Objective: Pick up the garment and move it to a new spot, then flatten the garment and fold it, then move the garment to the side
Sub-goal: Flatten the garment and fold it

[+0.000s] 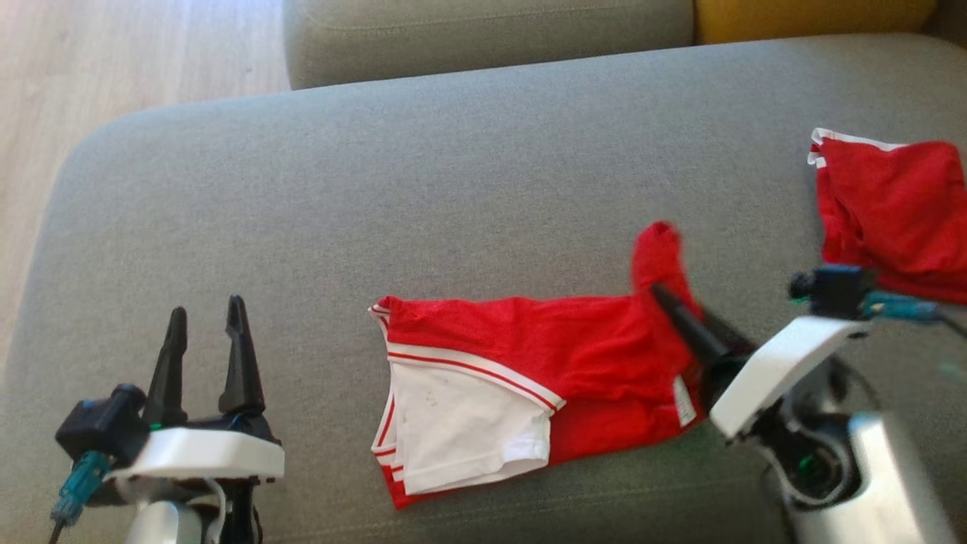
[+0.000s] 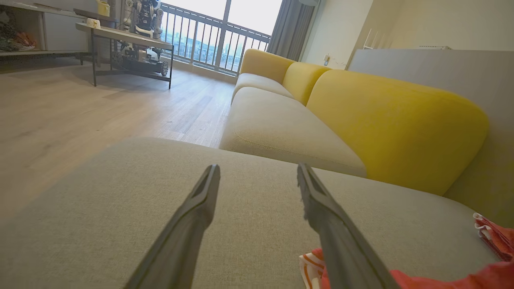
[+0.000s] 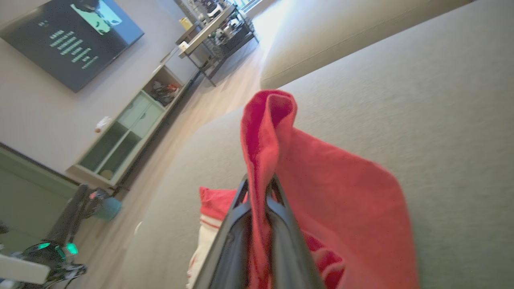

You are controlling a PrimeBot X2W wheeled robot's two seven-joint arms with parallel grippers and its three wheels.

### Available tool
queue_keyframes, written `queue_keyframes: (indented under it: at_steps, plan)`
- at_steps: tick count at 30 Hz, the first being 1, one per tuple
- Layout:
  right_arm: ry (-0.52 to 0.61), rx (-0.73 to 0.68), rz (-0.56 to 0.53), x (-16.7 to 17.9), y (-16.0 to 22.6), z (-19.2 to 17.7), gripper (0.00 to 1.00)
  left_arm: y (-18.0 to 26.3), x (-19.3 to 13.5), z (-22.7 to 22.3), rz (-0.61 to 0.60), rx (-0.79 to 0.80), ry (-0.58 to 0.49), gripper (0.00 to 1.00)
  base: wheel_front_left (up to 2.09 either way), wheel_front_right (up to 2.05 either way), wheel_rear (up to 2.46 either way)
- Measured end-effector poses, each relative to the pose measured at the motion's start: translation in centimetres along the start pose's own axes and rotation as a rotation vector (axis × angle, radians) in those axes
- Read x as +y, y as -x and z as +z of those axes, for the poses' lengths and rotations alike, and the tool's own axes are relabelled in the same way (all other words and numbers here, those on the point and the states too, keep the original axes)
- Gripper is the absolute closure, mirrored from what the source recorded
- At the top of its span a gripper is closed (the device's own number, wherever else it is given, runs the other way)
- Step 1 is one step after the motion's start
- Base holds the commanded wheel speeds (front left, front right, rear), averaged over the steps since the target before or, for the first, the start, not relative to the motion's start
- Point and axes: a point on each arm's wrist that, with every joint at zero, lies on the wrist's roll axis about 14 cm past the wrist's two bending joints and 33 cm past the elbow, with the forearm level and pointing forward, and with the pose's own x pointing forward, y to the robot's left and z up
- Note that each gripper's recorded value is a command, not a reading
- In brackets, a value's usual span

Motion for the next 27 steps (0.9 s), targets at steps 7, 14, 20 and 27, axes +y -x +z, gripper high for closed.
queue_keyframes:
  at_steps: [7,14,20,27]
  plan:
    - [-0.158,0.085,0.180,5.1,-0.4,-3.9,1.00,1.0,0.6,0.4,0.022,-0.008,0.005,0.00,0.00,0.00,0.00]
    - [-0.274,0.163,0.248,7.8,-1.8,-7.9,1.00,2.0,1.9,0.7,0.068,-0.015,0.001,0.00,0.00,0.00,0.00]
    - [-0.319,0.225,0.288,10.0,-4.0,-10.2,1.00,3.0,3.4,0.7,0.119,-0.010,-0.006,0.00,0.00,0.00,0.00]
    - [-0.355,0.320,0.283,11.1,-5.6,-13.6,1.00,3.7,4.6,0.0,0.161,0.015,-0.012,0.00,0.00,0.00,0.00]
